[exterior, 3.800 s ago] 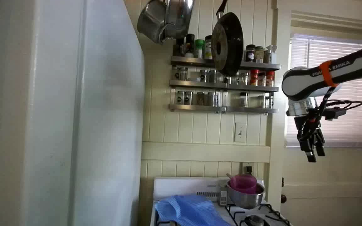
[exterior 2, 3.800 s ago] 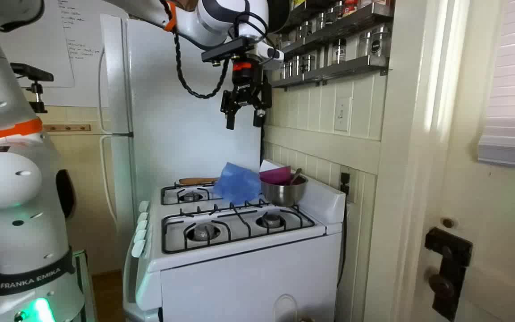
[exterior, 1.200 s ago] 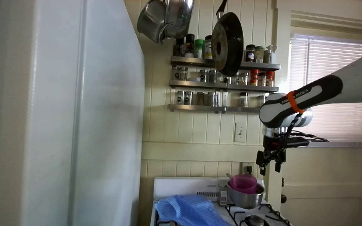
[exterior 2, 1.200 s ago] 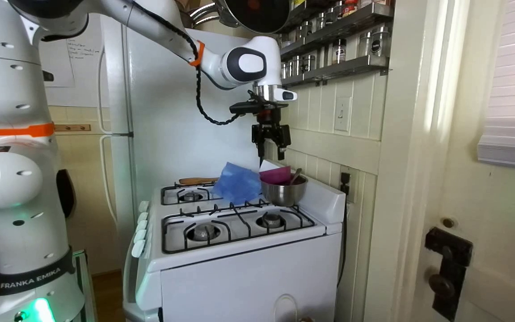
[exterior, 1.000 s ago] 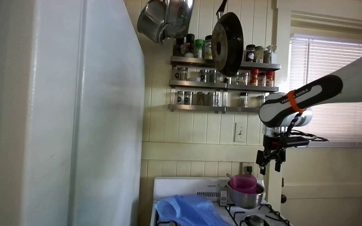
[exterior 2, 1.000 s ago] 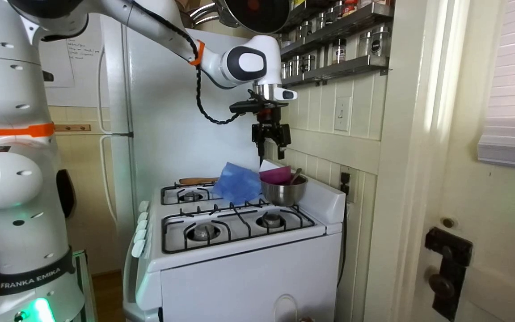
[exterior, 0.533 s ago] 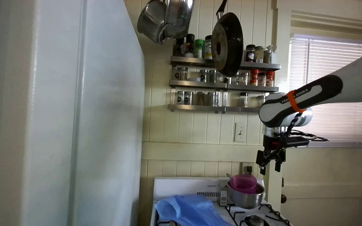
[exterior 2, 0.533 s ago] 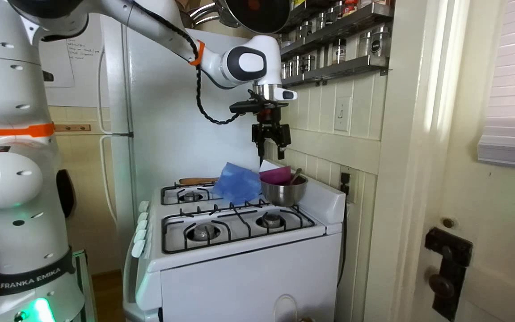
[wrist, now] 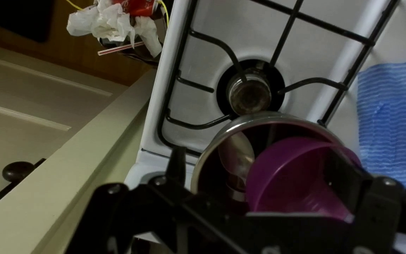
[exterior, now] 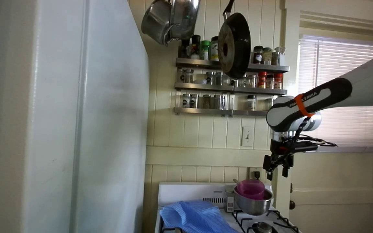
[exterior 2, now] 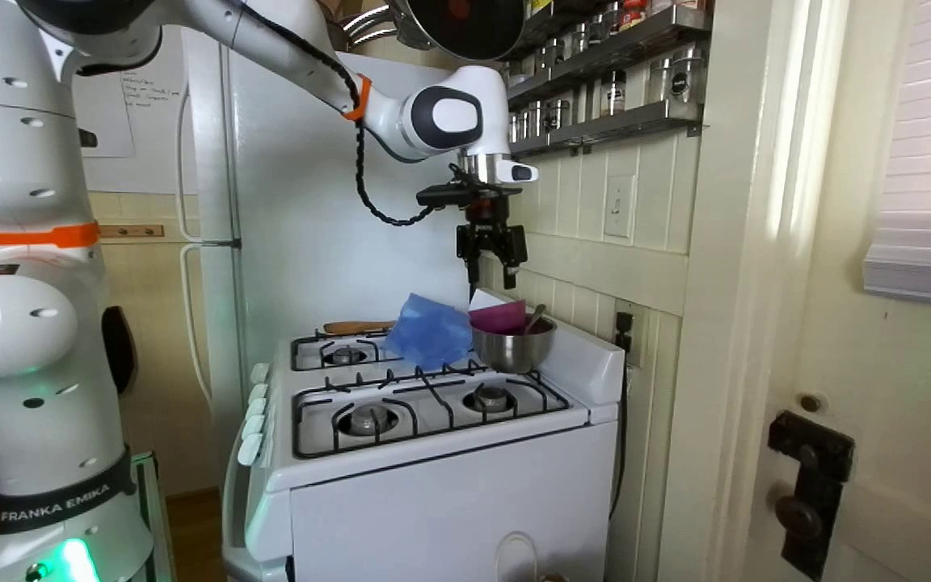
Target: Put the purple bowl and silver spoon on the left side of the stovetop.
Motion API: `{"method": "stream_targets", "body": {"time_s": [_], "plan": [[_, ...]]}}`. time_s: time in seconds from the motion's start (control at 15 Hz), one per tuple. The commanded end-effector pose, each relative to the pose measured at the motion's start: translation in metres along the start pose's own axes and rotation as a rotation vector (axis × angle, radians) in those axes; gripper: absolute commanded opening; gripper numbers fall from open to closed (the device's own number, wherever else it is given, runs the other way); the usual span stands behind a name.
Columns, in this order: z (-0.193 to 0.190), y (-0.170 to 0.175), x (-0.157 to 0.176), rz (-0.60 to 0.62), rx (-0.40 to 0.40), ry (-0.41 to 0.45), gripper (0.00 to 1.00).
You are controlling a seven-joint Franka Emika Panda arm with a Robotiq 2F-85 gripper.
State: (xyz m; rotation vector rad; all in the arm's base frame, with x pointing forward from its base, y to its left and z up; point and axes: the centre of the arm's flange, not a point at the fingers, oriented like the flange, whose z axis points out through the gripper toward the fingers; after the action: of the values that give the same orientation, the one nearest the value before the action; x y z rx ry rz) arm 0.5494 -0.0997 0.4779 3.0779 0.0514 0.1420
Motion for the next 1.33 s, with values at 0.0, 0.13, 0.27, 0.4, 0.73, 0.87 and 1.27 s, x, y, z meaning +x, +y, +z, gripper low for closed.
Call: {"method": "stream_targets", "body": {"time_s": [0.0, 0.13, 0.27, 0.4, 0.73, 0.87, 1.27], "plan": [[0.01, -0.002, 0.003, 0.001, 0.023, 0.014, 1.0], [0.012, -0.003, 0.005, 0.0, 0.021, 0.013, 1.0], [0.015, -0.004, 0.008, -0.002, 0.021, 0.011, 1.0], [0.021, -0.003, 0.013, -0.004, 0.029, 0.0, 1.0], [0.038, 0.0, 0.027, 0.013, 0.049, -0.006, 1.0], [0.043, -0.001, 0.034, 0.017, 0.052, -0.014, 1.0], [0.055, -0.005, 0.059, 0.01, 0.034, 0.012, 0.71]]}}
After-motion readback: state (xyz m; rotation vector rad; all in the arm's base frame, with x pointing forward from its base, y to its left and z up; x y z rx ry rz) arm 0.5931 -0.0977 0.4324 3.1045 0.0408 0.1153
